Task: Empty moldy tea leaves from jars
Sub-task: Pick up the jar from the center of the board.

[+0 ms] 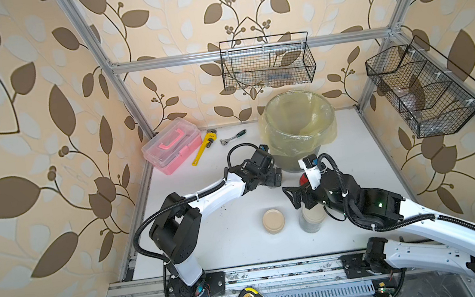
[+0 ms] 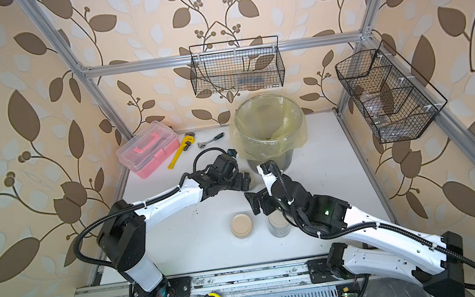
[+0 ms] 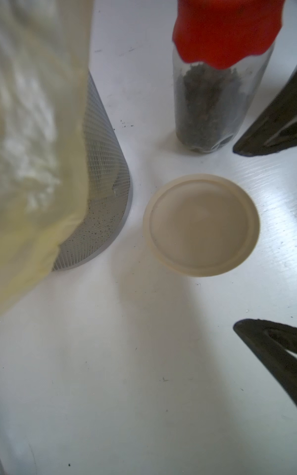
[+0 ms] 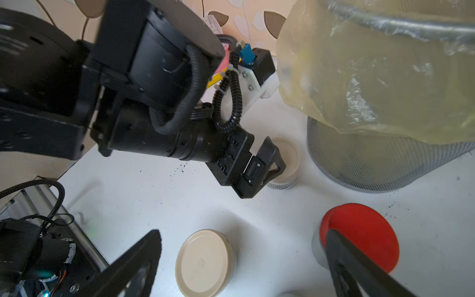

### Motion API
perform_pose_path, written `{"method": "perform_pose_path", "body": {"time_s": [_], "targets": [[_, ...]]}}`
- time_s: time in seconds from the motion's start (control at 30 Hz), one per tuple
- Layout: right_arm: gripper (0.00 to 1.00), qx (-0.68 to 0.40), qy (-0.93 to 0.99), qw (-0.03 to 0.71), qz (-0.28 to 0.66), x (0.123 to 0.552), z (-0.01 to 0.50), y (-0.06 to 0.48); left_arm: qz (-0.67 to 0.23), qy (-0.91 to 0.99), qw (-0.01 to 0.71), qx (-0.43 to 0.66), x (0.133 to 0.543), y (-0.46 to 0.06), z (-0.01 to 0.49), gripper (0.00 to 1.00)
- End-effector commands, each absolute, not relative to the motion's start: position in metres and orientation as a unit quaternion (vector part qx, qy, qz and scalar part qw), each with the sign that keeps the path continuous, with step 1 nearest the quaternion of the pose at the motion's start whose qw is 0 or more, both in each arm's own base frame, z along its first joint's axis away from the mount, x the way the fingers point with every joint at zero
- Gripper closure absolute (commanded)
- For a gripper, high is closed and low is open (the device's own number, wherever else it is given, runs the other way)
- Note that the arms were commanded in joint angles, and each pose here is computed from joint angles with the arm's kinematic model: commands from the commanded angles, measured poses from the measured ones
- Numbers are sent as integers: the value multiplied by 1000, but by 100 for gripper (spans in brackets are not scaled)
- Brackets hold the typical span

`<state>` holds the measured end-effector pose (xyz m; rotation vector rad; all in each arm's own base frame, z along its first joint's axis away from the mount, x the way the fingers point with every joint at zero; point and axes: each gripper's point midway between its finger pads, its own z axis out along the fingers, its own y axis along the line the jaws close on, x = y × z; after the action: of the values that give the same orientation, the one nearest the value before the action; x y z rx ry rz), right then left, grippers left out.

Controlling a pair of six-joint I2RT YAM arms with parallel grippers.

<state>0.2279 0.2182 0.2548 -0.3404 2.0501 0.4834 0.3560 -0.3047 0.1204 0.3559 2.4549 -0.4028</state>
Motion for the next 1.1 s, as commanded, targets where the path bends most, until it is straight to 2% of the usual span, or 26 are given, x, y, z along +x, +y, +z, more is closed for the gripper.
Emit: {"method": "perform_pose_path", "body": {"time_s": [0.0, 0.4, 0.83, 1.07], "targets": [[0, -128, 836, 499, 190, 230, 262, 212, -135, 922, 331, 146, 369, -310, 132, 1], [0, -123, 839, 498, 183, 233, 255, 207, -146, 926, 298, 179, 372, -333, 106, 1], [0, -111, 841, 497, 185, 232, 252, 201, -117, 930, 294, 187, 372, -333, 92, 1], [0, -98, 840, 497, 192, 234, 250, 196, -95, 933, 295, 180, 372, -326, 89, 16]]}}
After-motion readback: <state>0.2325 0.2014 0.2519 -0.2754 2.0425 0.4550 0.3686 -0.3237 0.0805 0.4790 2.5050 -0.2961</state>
